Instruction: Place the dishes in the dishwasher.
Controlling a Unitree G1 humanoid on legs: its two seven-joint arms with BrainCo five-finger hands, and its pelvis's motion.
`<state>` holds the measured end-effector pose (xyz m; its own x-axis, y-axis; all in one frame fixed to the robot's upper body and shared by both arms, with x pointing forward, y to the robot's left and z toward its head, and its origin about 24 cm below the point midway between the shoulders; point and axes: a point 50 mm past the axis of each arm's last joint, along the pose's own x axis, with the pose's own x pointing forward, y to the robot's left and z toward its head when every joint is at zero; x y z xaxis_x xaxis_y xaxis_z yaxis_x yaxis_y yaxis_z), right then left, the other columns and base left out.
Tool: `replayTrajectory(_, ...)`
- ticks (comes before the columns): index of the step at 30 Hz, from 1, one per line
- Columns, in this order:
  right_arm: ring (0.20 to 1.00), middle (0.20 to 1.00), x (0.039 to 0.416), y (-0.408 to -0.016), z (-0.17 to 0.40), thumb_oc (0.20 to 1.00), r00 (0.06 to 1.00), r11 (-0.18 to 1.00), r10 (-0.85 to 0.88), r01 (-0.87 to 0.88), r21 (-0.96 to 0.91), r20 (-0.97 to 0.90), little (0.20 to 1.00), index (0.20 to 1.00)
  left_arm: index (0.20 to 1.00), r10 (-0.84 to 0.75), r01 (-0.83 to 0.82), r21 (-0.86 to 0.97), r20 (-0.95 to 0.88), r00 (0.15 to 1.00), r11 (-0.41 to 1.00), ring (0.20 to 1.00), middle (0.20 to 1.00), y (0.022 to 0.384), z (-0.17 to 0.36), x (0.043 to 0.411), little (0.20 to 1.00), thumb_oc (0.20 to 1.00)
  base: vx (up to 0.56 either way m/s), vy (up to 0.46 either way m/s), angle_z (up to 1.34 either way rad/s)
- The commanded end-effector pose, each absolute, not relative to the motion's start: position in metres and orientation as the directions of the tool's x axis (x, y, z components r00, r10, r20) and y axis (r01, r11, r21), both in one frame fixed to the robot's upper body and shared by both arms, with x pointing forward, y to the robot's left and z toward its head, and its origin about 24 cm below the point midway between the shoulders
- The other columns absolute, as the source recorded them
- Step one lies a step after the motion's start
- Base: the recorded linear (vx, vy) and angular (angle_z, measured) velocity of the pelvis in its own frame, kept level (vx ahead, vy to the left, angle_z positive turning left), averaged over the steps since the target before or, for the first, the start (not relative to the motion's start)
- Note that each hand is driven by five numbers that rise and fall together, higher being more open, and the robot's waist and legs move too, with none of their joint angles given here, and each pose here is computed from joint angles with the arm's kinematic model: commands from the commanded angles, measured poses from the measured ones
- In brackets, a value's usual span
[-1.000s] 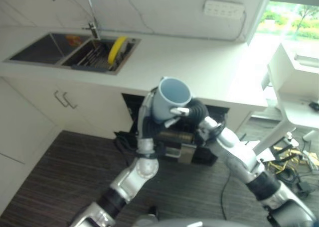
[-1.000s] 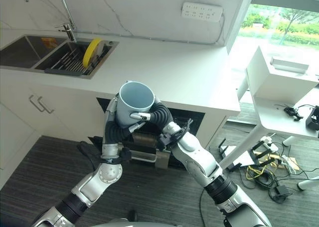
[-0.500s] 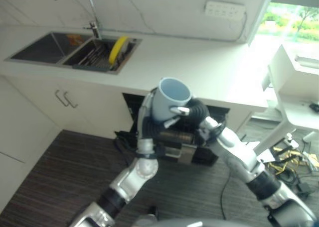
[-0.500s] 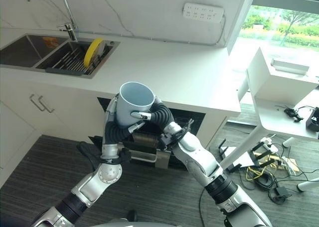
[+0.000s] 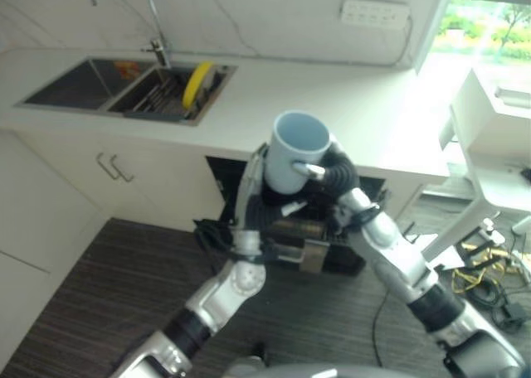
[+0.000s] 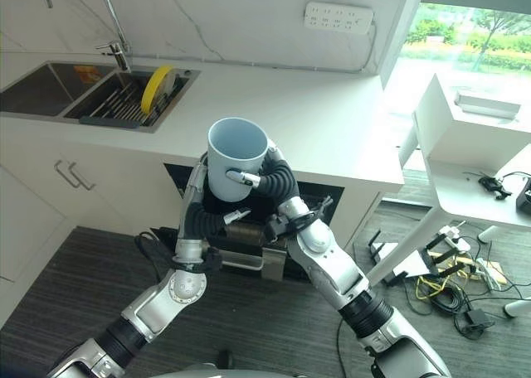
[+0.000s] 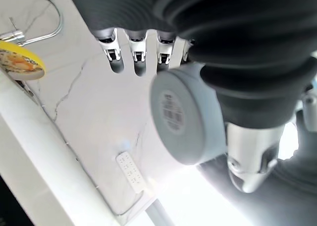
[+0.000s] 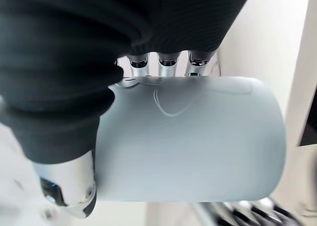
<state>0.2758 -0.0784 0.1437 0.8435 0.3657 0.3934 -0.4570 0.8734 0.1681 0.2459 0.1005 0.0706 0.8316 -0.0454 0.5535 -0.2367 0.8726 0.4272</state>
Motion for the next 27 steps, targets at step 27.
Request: replayTrajectory(27, 0.200, 0.200, 0.289, -0.139, 0.133, 0.200, 0.838, 0.923, 0.340, -0.384, 0.020, 0.428, 0.200, 0.200, 1.000, -0.208, -0.233, 0.866, 0.352, 0.913, 0.442, 1.000, 1.000, 0.182, 0.024, 0.261, 1.000, 1.000, 0.02, 0.096, 0.00)
